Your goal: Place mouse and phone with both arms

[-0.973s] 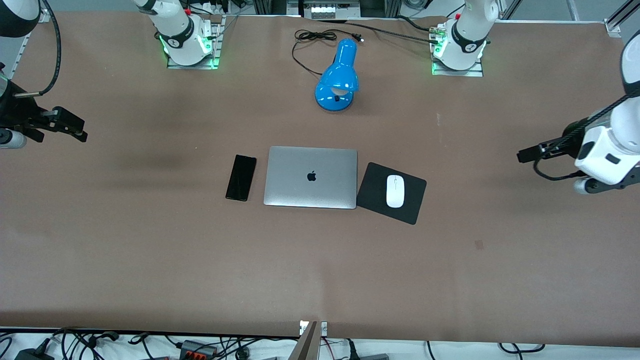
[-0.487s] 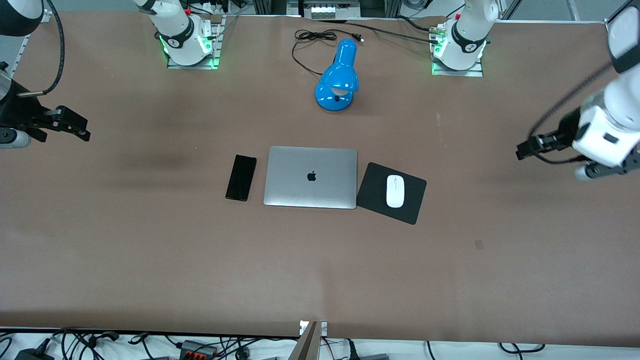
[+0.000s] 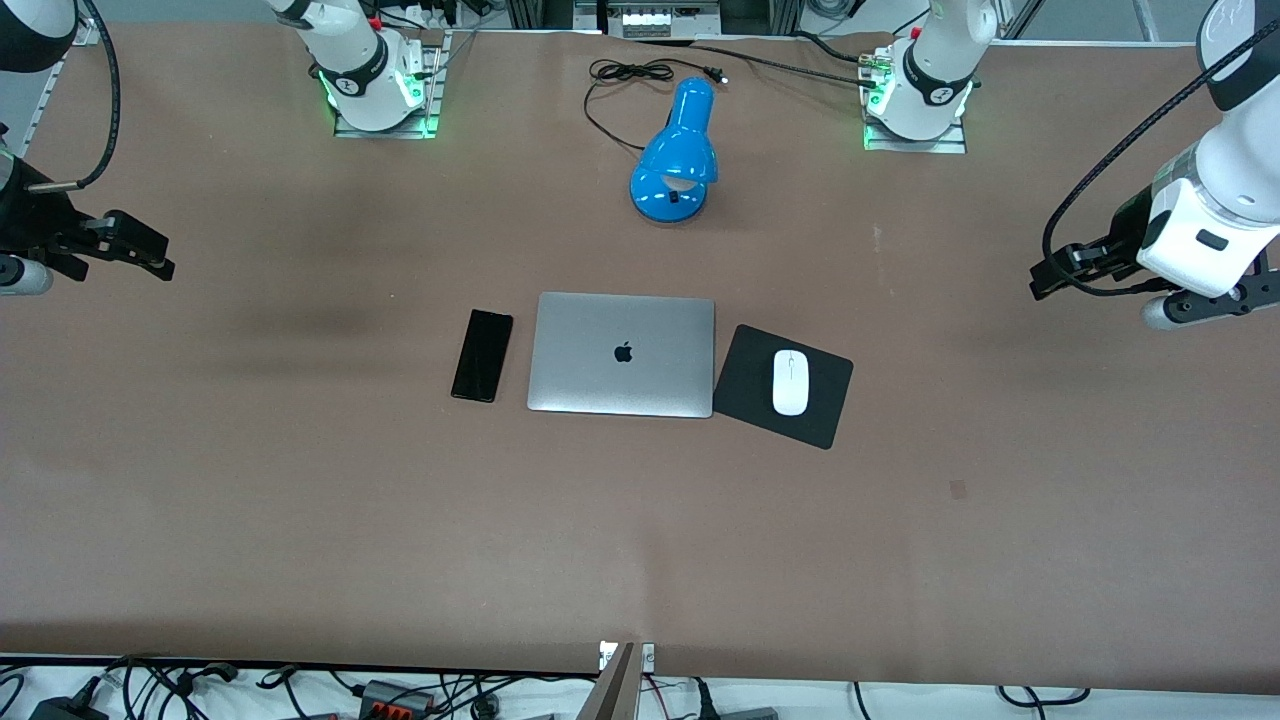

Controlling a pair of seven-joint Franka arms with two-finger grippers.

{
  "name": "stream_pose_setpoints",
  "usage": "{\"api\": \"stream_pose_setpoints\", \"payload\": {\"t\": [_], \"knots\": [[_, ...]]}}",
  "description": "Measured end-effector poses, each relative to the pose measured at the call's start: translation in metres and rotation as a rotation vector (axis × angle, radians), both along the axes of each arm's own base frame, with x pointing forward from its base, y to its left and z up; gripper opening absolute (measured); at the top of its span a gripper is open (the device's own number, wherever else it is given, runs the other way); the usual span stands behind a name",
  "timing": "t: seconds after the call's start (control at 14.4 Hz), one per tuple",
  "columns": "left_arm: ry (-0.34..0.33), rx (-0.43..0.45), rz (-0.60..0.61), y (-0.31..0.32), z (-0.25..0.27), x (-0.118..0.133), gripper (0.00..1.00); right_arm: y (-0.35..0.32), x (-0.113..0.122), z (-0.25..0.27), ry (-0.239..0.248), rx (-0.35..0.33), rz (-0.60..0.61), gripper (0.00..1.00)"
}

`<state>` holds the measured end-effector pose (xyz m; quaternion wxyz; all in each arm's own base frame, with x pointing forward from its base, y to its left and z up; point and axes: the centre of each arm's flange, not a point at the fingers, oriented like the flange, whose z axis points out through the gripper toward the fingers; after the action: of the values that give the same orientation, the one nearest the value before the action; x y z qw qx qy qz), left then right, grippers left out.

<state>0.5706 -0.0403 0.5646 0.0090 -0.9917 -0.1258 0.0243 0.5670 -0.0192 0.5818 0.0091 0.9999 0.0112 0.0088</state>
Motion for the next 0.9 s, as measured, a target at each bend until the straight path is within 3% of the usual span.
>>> {"api": "stream_pose_setpoints", "payload": {"t": [0.9], "knots": [[-0.002, -0.023, 0.003, -0.0021, 0.0003, 0.0003, 1.0, -0.0004, -0.0038, 0.0042, 0.004, 0.0, 0.0, 1.0]]}}
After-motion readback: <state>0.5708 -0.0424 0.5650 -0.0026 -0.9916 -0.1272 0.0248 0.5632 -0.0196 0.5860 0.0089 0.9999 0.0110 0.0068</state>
